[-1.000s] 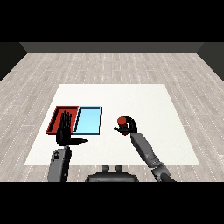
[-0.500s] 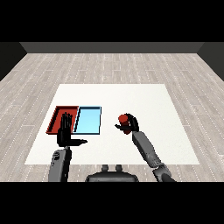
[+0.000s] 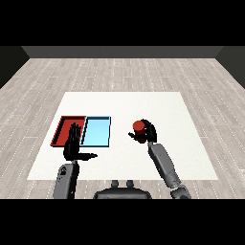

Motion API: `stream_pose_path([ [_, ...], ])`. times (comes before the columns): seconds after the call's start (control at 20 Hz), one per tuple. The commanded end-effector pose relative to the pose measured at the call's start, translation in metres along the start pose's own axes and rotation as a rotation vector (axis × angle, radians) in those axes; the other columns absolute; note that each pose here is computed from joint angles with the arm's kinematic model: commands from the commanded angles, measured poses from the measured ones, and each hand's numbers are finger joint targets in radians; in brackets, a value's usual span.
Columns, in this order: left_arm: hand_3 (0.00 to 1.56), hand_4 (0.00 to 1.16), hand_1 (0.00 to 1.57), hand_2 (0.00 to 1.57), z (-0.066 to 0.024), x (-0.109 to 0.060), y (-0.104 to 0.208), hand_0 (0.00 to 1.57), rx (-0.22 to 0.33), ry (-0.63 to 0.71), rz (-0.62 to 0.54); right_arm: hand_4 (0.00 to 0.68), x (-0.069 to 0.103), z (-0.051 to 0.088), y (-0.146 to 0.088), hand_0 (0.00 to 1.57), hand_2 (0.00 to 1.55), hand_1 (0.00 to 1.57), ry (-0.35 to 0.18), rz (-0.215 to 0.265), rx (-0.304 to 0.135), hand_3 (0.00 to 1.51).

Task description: Pick the red can and put it in the red box

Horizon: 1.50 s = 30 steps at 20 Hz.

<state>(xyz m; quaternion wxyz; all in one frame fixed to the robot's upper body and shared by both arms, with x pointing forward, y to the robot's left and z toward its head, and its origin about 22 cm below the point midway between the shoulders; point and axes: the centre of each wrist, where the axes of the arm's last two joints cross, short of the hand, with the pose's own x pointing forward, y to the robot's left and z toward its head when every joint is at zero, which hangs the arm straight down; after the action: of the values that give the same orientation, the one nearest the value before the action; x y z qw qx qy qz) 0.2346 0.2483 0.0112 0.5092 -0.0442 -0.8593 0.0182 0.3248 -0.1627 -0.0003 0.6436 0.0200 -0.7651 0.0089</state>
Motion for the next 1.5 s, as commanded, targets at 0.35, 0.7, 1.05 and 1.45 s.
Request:
stream_pose_path([
  [0.35,0.0,0.0,0.0,0.0,-0.0339,0.029,-0.056,0.0,-0.155,0.042,0.025,0.633,0.078,0.035,-0.026,1.46,1.42,1.46,-0.234,-0.054,0.02,1.39],
  [0.7,0.0,0.0,0.0,0.0,-0.0364,0.021,-0.08,0.0,-0.168,0.078,0.018,0.622,0.075,0.013,0.036,1.44,1.41,1.44,-0.267,-0.059,0.016,1.38],
  [1.05,0.0,0.0,0.0,0.0,-0.0447,0.001,-0.105,0.0,-0.205,0.138,-0.028,0.63,0.08,0.015,0.04,1.42,1.42,1.42,-0.335,-0.088,0.018,1.4],
  [1.45,0.0,0.0,0.0,0.0,-0.0448,-0.012,-0.127,0.0,-0.229,0.215,0.0,0.624,0.067,0.02,0.067,1.44,1.44,1.44,-0.344,-0.083,0.058,1.4],
])
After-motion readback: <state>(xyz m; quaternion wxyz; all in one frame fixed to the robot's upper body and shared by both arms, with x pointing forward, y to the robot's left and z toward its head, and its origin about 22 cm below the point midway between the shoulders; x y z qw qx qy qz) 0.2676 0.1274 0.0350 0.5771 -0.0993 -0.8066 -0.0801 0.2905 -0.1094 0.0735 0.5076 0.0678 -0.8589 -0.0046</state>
